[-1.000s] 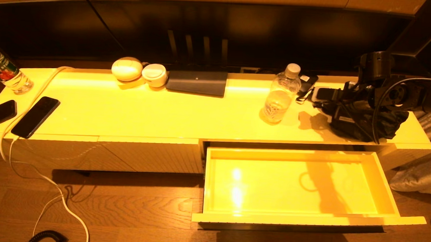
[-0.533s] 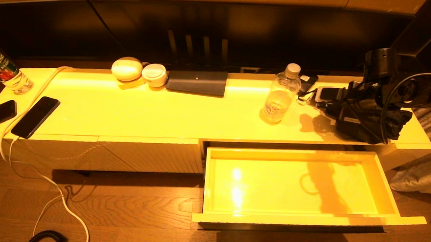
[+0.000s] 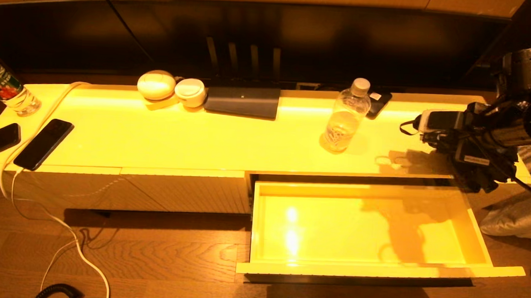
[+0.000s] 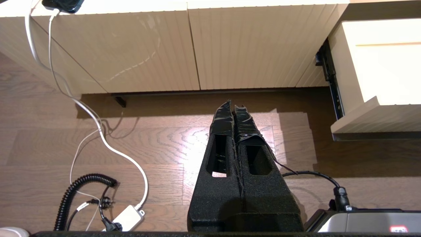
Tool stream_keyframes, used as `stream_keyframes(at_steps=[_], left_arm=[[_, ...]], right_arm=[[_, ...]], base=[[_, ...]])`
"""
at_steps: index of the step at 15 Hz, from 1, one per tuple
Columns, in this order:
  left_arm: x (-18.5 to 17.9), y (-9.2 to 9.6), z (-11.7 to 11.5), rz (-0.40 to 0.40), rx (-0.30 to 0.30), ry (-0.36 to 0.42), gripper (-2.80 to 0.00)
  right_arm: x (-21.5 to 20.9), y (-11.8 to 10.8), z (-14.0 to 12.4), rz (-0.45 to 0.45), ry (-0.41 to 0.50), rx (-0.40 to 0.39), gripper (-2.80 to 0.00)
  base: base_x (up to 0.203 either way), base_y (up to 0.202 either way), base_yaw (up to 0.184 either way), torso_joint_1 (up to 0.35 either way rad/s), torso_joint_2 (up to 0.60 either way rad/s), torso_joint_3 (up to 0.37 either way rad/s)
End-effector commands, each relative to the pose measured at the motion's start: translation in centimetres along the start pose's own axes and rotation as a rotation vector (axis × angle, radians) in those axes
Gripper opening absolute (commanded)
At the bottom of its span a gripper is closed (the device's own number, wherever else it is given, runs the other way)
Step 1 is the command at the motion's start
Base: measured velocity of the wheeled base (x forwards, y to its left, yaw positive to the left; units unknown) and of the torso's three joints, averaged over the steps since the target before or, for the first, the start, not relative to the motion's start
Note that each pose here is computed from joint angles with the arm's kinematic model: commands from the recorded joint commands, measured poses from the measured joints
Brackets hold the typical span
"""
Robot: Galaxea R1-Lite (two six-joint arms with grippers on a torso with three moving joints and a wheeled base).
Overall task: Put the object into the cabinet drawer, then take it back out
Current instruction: Put the umbrella in the drawer
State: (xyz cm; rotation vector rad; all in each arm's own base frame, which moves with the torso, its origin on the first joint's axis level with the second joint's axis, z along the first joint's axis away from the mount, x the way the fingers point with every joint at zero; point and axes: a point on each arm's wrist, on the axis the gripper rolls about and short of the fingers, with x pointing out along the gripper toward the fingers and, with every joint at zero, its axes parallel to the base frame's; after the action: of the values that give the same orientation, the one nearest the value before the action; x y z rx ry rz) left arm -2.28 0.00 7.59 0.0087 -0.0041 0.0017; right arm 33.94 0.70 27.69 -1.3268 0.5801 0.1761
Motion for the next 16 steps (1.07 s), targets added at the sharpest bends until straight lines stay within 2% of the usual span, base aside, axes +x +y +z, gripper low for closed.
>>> stream_keyframes(at_steps=[1, 4, 8, 10, 12, 16], left_arm=[[0.0, 0.0, 0.0, 0.0, 0.001, 0.003, -2.8], [0.0, 0.0, -0.1, 0.0, 0.001, 0.002, -2.8], [0.0, 0.0, -0.1, 0.0, 0.001, 0.003, -2.8], [0.0, 0.0, 0.0, 0.0, 0.001, 0.001, -2.8], [0.0, 0.0, -0.1, 0.0, 0.001, 0.002, -2.8], [0.0, 0.0, 0.0, 0.0, 0.001, 0.001, -2.8]], right_arm=[[-5.2, 0.0, -1.5, -0.056, -0.013, 0.008, -2.8], [-8.6, 0.7, -2.4, -0.061, -0.018, 0.011, -2.8], [-12.4, 2.0, -3.5, 0.008, -0.014, 0.0, -2.8], [-14.1, 2.8, -3.5, 0.037, -0.042, 0.06, -2.8], [-15.7, 4.2, -3.0, 0.119, -0.077, 0.132, -2.8], [-14.9, 6.2, -2.6, 0.246, -0.074, 0.208, -2.8]], base=[[0.0, 0.0, 0.0, 0.0, 0.0, 0.0], [0.0, 0.0, 0.0, 0.0, 0.0, 0.0], [0.0, 0.0, 0.0, 0.0, 0.0, 0.0], [0.0, 0.0, 0.0, 0.0, 0.0, 0.0], [0.0, 0.0, 0.0, 0.0, 0.0, 0.0], [0.0, 0.0, 0.0, 0.0, 0.0, 0.0]])
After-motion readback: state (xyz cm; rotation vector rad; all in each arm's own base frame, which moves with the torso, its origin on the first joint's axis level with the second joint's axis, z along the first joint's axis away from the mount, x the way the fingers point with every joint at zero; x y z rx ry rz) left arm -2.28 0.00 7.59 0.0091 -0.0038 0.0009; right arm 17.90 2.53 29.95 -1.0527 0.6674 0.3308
